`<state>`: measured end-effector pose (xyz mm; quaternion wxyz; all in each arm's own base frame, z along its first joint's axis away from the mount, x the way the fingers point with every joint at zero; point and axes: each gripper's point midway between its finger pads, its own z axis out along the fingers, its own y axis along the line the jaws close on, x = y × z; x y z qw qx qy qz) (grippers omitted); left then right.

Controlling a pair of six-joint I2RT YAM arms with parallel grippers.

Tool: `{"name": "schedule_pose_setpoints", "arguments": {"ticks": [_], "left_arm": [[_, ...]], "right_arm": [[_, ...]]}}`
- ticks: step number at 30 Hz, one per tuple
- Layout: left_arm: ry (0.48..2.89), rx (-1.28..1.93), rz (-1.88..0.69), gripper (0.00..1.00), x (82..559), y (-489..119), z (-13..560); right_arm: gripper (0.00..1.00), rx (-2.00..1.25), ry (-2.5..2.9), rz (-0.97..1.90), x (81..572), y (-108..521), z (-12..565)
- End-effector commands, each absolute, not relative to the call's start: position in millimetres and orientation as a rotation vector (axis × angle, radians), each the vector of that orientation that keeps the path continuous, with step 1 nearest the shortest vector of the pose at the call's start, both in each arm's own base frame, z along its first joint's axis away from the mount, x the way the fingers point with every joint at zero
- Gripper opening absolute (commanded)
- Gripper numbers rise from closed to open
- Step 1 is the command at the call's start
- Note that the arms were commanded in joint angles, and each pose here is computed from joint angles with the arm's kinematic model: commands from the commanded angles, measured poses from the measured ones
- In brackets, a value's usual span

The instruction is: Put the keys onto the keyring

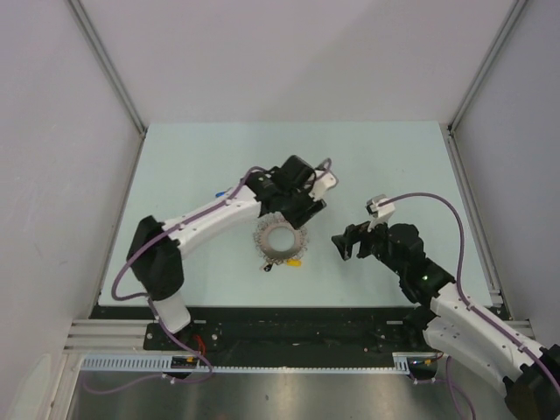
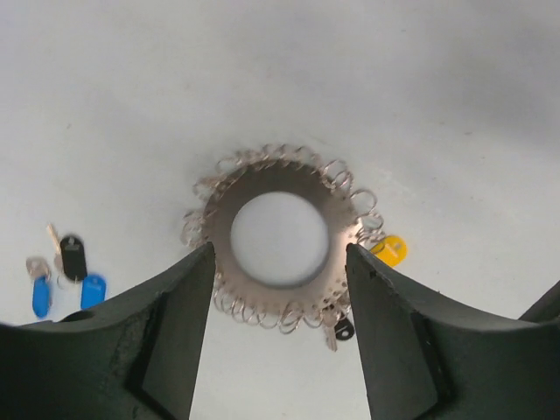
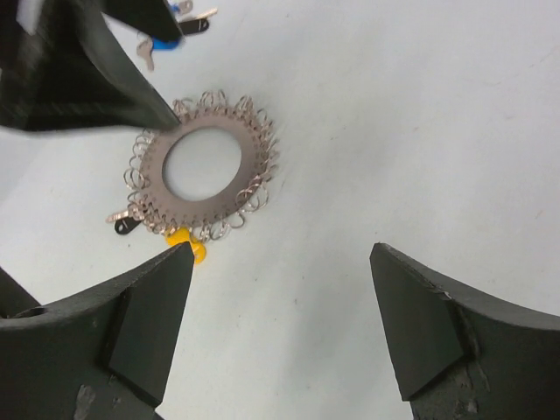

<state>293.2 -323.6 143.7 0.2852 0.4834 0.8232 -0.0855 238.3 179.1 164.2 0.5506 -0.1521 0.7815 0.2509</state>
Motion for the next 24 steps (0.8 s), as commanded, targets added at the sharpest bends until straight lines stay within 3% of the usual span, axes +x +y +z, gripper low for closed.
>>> {"name": "schedule_pose_setpoints", "arguments": {"ticks": [1,11,13,20,24], "left_arm": [[2.18,1.071,-0.321,0.7,306.7,-292.1,176.5],[2.108,0.761,-0.267,0.87,296.6,-193.4,206.6],[2.059,0.692,-0.236,0.9,294.0,-175.6,210.6],[1.997,0.626,-0.134,0.92,291.5,-149.0,216.1],[2.009,0.622,-0.104,0.95,291.0,-143.5,214.7]], "right_arm": [[0.87,-0.43,1.812,0.647,241.3,196.6,181.6],[0.73,-0.715,1.922,0.635,254.6,244.1,141.0],[0.65,-0.752,1.957,0.625,259.7,251.4,128.4],[0.41,-0.884,2.049,0.592,262.8,260.6,88.8],[0.38,-0.943,2.074,0.594,258.8,269.6,73.2]]}}
